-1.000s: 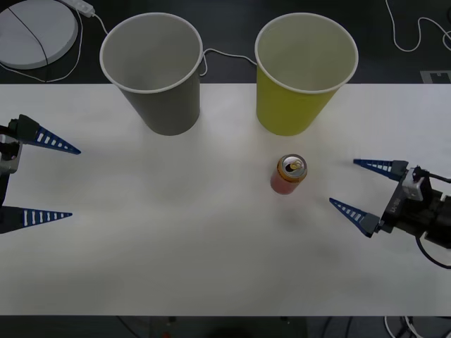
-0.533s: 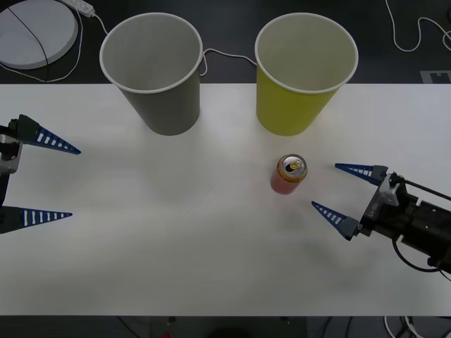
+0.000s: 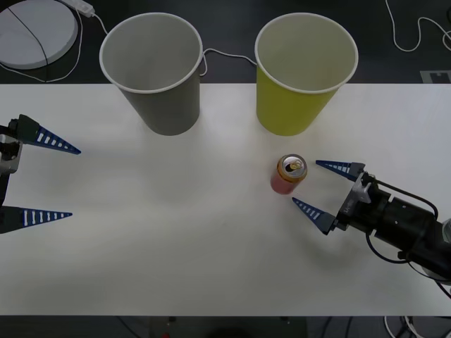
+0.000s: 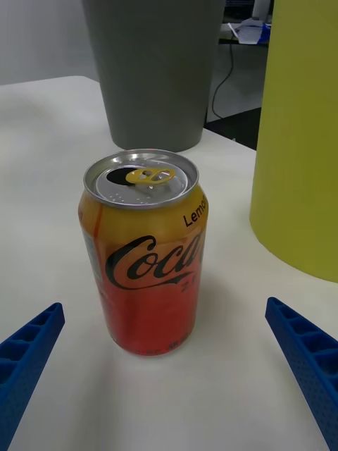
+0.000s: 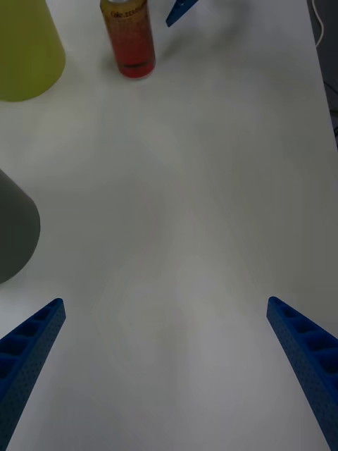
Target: Put the can into the green bin and the plastic bottle into the gray bin
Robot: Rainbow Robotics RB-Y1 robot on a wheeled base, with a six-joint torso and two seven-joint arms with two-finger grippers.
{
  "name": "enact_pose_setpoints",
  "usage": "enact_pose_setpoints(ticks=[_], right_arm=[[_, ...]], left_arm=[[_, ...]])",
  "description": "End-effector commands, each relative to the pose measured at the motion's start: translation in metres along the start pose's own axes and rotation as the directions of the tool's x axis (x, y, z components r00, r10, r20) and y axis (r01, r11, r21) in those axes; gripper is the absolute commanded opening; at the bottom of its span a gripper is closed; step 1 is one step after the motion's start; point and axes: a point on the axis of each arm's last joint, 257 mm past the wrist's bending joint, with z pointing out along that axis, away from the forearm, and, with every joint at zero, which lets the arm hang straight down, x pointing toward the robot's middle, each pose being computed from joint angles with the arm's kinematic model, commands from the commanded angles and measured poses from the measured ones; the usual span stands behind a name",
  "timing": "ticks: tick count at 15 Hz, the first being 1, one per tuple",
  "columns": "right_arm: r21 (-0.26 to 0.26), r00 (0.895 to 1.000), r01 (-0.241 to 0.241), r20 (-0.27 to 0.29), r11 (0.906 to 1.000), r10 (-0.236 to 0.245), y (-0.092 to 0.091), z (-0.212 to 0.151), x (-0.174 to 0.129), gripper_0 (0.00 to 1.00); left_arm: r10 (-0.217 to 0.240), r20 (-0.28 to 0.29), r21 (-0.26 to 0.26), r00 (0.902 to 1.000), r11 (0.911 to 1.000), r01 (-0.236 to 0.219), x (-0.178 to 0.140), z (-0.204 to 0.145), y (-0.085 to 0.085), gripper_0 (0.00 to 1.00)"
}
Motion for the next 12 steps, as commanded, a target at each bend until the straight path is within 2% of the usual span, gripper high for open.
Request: enact_pose_setpoints(ticks=[1,8,12], right_arm=[[-0.001,1.0,0.014,0.005,0.9999,-0.014,0.001,0.015,-0.002,1.0],[0.016,0.999,0.031,0.017,0.9994,-0.031,0.01,0.053,-0.012,1.0],[0.022,0.999,0.035,0.009,0.9992,-0.035,0.012,0.063,-0.012,1.0]], left_arm=[[0.0,0.0,0.0,1.0,1.0,0.0,0.0,0.0,0.0,1.0],[0.0,0.0,0.0,1.0,1.0,0.0,0.0,0.0,0.0,1.0],[0.0,0.0,0.0,1.0,1.0,0.0,0.0,0.0,0.0,1.0]])
